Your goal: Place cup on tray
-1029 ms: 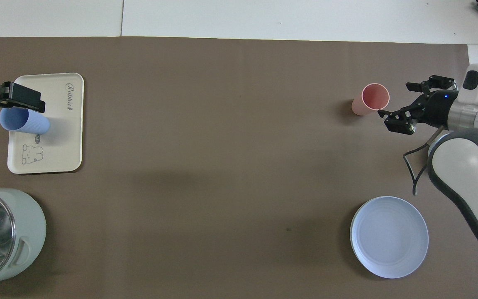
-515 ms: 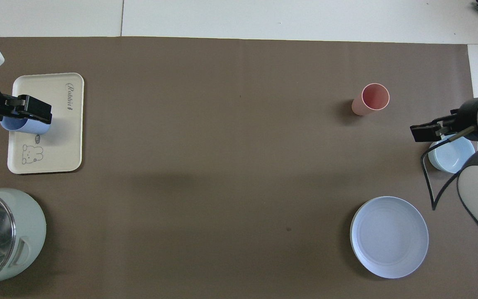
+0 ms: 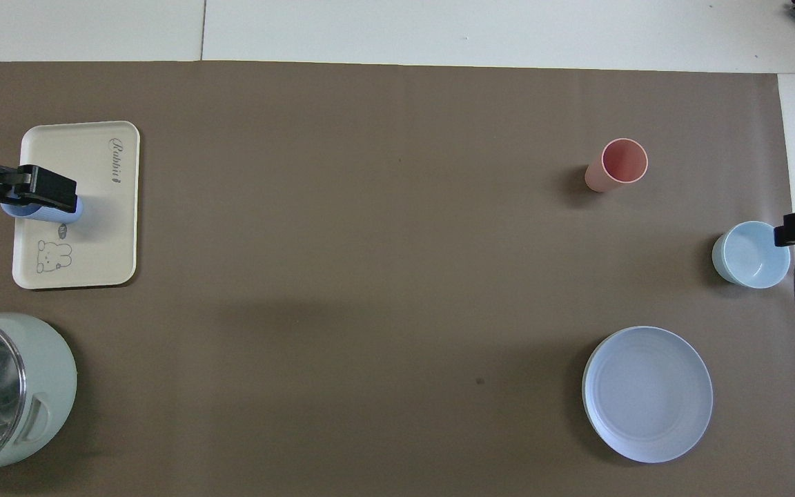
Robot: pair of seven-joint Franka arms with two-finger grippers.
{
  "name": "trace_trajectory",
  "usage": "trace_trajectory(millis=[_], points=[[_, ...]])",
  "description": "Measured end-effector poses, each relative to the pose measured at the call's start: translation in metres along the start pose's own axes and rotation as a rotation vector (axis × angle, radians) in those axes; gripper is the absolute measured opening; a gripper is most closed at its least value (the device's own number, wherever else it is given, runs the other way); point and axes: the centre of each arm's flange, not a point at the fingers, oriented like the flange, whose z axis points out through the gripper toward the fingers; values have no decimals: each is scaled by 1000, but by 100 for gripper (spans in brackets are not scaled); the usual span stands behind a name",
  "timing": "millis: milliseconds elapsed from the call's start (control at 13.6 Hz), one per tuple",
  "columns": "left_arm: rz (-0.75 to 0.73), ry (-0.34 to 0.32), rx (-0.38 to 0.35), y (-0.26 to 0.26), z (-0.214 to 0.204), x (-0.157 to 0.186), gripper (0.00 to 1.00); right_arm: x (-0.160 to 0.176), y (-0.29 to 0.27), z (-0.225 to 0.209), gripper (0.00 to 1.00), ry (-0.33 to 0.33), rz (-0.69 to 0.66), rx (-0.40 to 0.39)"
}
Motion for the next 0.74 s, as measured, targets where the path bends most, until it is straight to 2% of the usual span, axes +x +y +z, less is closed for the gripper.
trace_trajectory(millis=[147, 368, 735], points=[[-5, -4, 0, -3, -4, -4, 100, 1, 0, 4, 100, -9, 1, 0], [-12, -47, 1, -7, -7, -15, 100, 1, -7, 8, 100, -30, -13, -2], [-14, -68, -2, -7, -3, -24, 100, 1, -18, 6, 100, -28, -7, 5]])
